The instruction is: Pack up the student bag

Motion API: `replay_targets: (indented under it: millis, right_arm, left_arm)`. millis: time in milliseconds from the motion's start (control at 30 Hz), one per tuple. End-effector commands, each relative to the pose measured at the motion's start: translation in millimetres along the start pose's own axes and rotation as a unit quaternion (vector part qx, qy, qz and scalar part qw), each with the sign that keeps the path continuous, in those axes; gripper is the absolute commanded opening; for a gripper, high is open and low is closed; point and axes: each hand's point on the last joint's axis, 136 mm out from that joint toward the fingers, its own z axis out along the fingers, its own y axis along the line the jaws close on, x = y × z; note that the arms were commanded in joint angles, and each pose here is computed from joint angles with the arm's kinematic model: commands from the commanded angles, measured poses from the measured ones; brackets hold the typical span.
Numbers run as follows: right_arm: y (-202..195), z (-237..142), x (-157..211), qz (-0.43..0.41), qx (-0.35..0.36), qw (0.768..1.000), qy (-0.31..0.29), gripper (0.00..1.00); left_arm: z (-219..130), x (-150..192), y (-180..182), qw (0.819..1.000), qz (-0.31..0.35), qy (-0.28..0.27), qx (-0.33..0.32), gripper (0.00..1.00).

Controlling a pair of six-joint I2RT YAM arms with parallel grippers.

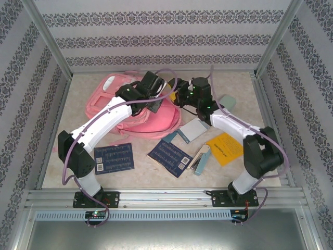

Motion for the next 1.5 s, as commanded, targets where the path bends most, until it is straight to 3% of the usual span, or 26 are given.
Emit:
replay_targets:
  millis: [0,67,100,200,233,267,333,400,533,600,667,900,1033,1300,1467]
  right_arm:
    - [-4.3,-24.3,-1.8,-0.156,0.057,0.986,-0.018,0.65]
    - [-15.9,-41.8,-2.7,-0.231,0.108,0.966,-0.035,0.68]
    - [-26.1,-56.2,-7.5,-0.274,0.15,0.948,-0.061,0.76]
    - [-48.0,-99.3,-19.9,-0.408,0.267,0.862,-0.137,0.97]
    - [-51.3,-112.4,-20.5,-0.439,0.294,0.836,-0.151,0.98]
    - [-57.0,-120.7,-20.0,-0.453,0.303,0.824,-0.155,0.98]
    - [-69.9,-135.9,-15.6,-0.448,0.281,0.833,-0.162,0.98]
    - [-90.6,-145.0,-4.3,-0.406,0.235,0.874,-0.13,0.98]
    - [-146.0,-177.5,12.5,-0.297,0.328,0.894,-0.066,0.91]
    - [-174.4,-191.4,28.6,-0.237,0.382,0.893,-0.027,0.94]
    - [-201.3,-213.2,42.0,-0.187,0.452,0.872,-0.01,0.98]
    - [-243.4,-230.9,71.5,-0.109,0.555,0.824,0.02,0.98]
    - [-268.3,-225.2,85.2,-0.051,0.566,0.823,0.015,0.98]
    - [-287.9,-194.8,89.7,-0.014,0.521,0.853,-0.004,0.98]
    - [-302.6,-191.8,93.6,-0.005,0.543,0.84,-0.002,0.91]
  left_arm:
    - [-48.0,-34.1,23.4,0.997,-0.001,-0.077,-0.006,0.0]
    - [-56.3,-38.9,27.4,0.995,-0.016,-0.095,0.004,0.0]
    - [-60.6,-41.6,27.3,0.994,-0.022,-0.104,0.011,0.0]
    - [-72.3,-50.0,22.6,0.991,-0.031,-0.128,0.038,0.0]
    - [-77.1,-52.4,19.6,0.989,-0.033,-0.136,0.051,0.0]
    - [-81.5,-54.1,17.0,0.987,-0.035,-0.144,0.061,0.0]
    - [-89.1,-57.2,11.1,0.982,-0.041,-0.162,0.083,0.0]
    - [-92.5,-59.3,6.9,0.977,-0.054,-0.179,0.1,0.0]
    - [-88.3,-59.8,-10.0,0.966,-0.073,-0.198,0.15,0.0]
    - [-87.4,-56.6,-18.6,0.96,-0.075,-0.205,0.174,0.0]
    - [-89.4,-53.4,-19.0,0.958,-0.079,-0.21,0.177,0.0]
    - [-94.4,-49.0,-19.4,0.955,-0.079,-0.223,0.18,0.0]
    - [-94.7,-47.1,-18.0,0.955,-0.079,-0.223,0.177,0.0]
    - [-98.3,-47.4,-19.6,0.952,-0.082,-0.229,0.185,0.0]
    - [-100.9,-48.4,-21.9,0.949,-0.084,-0.232,0.194,0.0]
